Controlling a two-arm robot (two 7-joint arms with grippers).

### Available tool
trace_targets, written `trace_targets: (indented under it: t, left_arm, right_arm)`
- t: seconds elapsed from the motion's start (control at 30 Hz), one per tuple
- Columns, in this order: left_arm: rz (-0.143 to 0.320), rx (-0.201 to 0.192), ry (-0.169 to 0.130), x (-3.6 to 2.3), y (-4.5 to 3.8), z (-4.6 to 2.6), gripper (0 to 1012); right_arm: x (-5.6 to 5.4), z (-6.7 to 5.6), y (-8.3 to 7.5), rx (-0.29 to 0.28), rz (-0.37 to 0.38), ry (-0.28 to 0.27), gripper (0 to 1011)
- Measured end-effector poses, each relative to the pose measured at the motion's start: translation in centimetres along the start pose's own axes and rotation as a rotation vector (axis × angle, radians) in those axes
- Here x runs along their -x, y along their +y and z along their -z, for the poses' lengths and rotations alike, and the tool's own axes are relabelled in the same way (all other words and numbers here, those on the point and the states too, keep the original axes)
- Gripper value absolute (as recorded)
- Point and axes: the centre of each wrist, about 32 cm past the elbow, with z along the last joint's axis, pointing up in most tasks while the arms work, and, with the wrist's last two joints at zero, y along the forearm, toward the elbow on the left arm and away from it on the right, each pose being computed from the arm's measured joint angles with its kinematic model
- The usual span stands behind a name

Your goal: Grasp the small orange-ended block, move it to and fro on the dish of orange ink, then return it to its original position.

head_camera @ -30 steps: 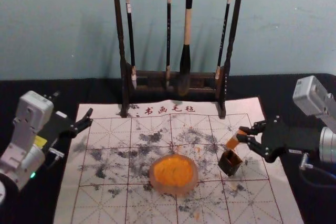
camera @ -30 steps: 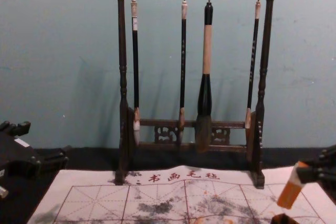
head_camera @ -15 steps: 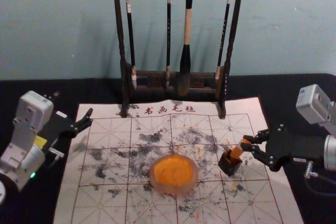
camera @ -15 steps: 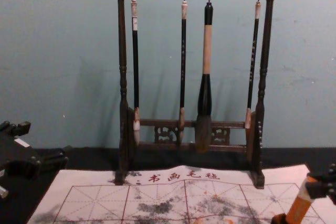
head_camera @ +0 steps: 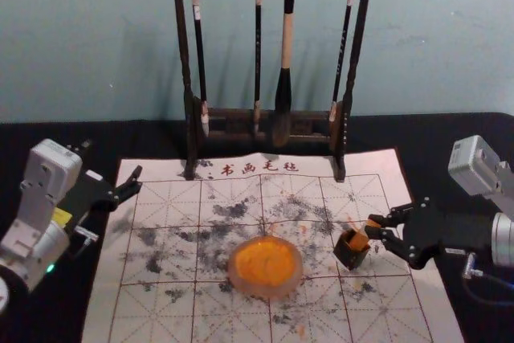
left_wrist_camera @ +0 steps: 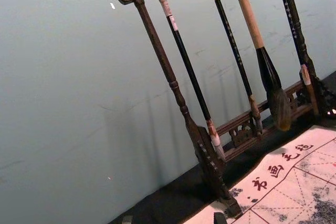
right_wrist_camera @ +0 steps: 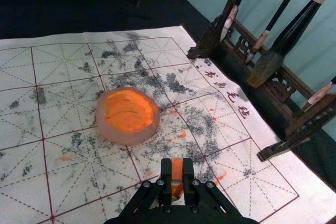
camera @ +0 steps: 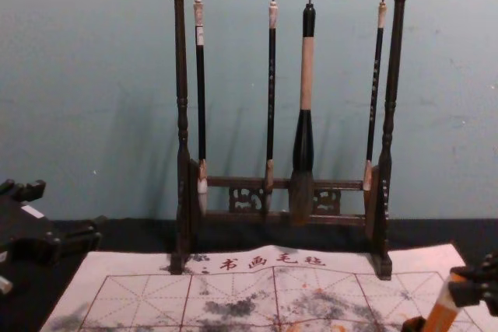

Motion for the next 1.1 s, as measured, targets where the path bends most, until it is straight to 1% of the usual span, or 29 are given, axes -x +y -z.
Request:
trace_targets:
  t: [0.33,0.67,1.1]
  left_arm:
    - [0.0,0.0,0.0,0.0,0.0,0.0,1001]
    - [0.0,0.0,0.0,0.0,0.0,0.0,1001]
    - [0.0,0.0,0.0,0.0,0.0,0.0,1001]
  right_arm:
    - [-0.1,0.4,0.6,0.008,-0.011,0.011,88]
    - [-0.4,0.9,1.4,0.029,-0.025,0.025,88]
    - [-0.5,1.2,2.0,0.046,-0.03,0.033,90]
